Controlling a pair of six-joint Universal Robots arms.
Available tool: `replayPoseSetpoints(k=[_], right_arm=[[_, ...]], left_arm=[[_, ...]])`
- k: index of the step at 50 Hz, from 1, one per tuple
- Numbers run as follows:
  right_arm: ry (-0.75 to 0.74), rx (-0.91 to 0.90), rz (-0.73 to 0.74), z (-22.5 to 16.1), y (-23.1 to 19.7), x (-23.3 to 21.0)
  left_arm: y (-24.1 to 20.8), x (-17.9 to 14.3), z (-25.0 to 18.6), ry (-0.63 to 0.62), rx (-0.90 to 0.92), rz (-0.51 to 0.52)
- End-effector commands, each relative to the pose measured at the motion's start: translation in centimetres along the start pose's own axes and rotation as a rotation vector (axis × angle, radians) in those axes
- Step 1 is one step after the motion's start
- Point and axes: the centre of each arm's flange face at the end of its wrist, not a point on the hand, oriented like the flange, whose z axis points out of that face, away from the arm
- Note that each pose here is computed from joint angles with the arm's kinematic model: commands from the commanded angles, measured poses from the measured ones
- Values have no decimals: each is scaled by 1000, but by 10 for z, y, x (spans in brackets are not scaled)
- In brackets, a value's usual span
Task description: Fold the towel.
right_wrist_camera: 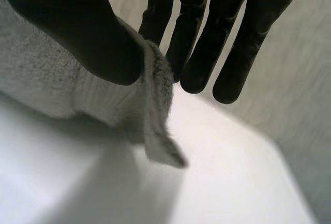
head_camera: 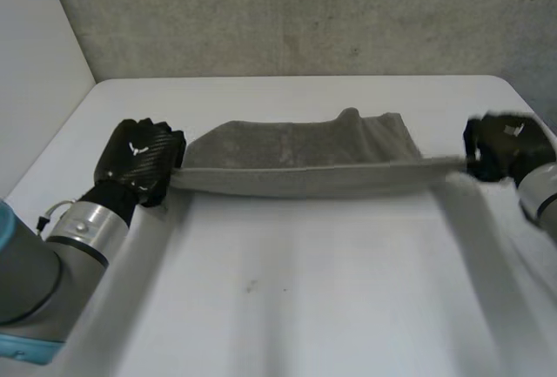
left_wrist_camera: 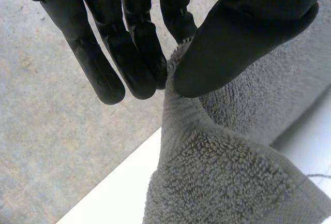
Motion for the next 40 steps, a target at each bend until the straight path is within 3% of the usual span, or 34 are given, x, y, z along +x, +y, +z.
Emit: replayPoseSetpoints(k=[1,5,8,13,23,28,30,33,35,36,38,39,40], right_arm=[[-75,45,-162,-48,-72,0],[-129,-67,-288,-60,-72,-3],[-233,-212,-500,-77,-64,-11],[-289,-382,-589,-71,-34,-12],[-338,-556,-723,-51,9,-30],[-295,-429,-759,-24,-7,-45],[-203,-257,-773,1,-35,-51],[-123,-147,-769,17,-56,-50],[93,107,-741,42,-115,-38],[94,108,-741,42,-116,-38],[304,382,-701,47,-180,-26],[305,384,-700,47,-180,-26],[384,500,-685,43,-205,-21]], left_arm=[[-66,-18,-21,15,-39,3],[-73,-19,-27,42,-111,18],[-70,-17,-32,83,-201,49],[-28,-7,-31,187,-407,140],[44,3,-11,271,-600,147],[41,-14,28,178,-496,199],[19,-34,63,83,-357,250],[2,-46,83,27,-263,279],[-47,-72,118,-97,-37,335],[-47,-73,118,-98,-35,335],[-106,-98,139,-234,213,393],[-106,-98,139,-234,214,393],[-132,-109,142,-298,324,410]])
